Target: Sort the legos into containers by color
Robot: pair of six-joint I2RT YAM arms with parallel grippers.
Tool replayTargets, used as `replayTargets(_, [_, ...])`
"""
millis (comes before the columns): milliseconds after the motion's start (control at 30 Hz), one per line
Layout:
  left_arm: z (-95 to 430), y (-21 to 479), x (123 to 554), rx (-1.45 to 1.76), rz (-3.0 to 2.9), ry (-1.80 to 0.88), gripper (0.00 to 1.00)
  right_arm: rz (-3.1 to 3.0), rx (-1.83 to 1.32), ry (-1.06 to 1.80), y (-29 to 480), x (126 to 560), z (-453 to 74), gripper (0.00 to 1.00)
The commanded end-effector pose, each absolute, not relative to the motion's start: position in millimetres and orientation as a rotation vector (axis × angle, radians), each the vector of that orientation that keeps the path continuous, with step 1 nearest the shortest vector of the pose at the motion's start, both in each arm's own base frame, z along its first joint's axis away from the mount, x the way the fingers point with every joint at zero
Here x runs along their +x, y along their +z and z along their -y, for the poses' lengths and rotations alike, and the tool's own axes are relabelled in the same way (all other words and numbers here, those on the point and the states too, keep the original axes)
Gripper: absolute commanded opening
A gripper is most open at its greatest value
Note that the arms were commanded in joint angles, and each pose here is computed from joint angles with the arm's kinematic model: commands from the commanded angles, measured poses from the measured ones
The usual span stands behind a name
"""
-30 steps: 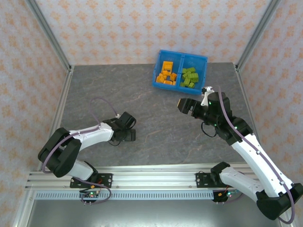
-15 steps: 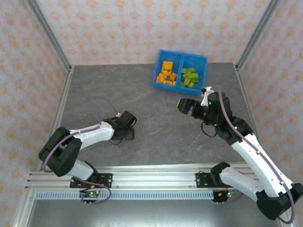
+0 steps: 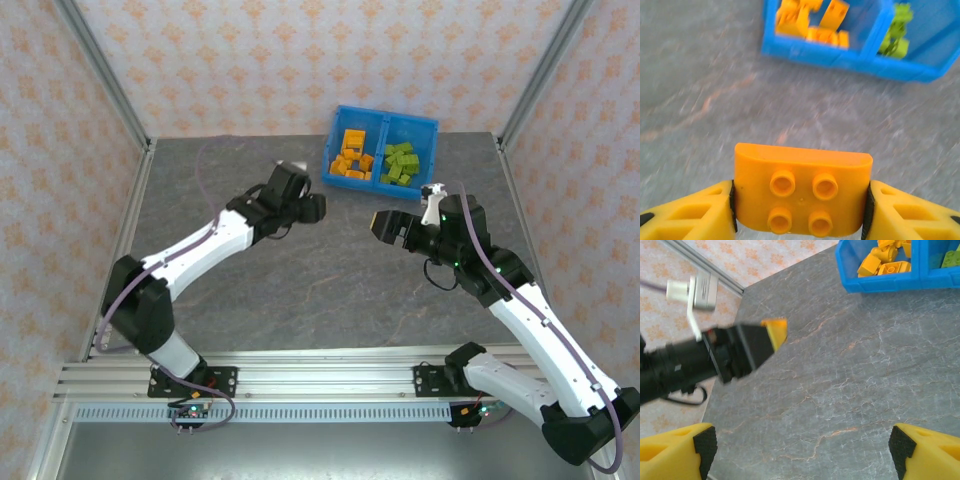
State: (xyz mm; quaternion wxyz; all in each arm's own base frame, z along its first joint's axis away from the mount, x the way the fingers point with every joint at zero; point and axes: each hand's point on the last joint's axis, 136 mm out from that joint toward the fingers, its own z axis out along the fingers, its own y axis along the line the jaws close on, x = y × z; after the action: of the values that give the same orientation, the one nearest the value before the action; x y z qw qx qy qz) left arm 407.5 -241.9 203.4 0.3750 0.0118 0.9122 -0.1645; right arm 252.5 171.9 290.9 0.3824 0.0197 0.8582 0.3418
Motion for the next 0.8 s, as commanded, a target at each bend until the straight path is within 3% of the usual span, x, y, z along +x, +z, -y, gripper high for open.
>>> replayTargets(0, [266.5,229.1,447.1,0.11,-2.22,-0.405,0.53,-2.133,-0.013,0.899,307.4,249.7,-176.5,0.91])
replayTargets(100, [286.6,246.9,481.7,0.129,-2.143,-0.407,0.54,-2.125,-0.022,0.883,308.5,251.2,-175.2,0.91])
replayTargets(467, [342.1,235.5,599.8,0.208,-2.023,-0.269,0.54,-2.145,0.011,0.812,302.0,257.0,-167.4,0.92])
replayTargets(767, [348.5,218.9,643.8,0.169,-1.877,-0.286,0.54,-2.169,0.014,0.786,295.3,259.0,-166.2,0.92])
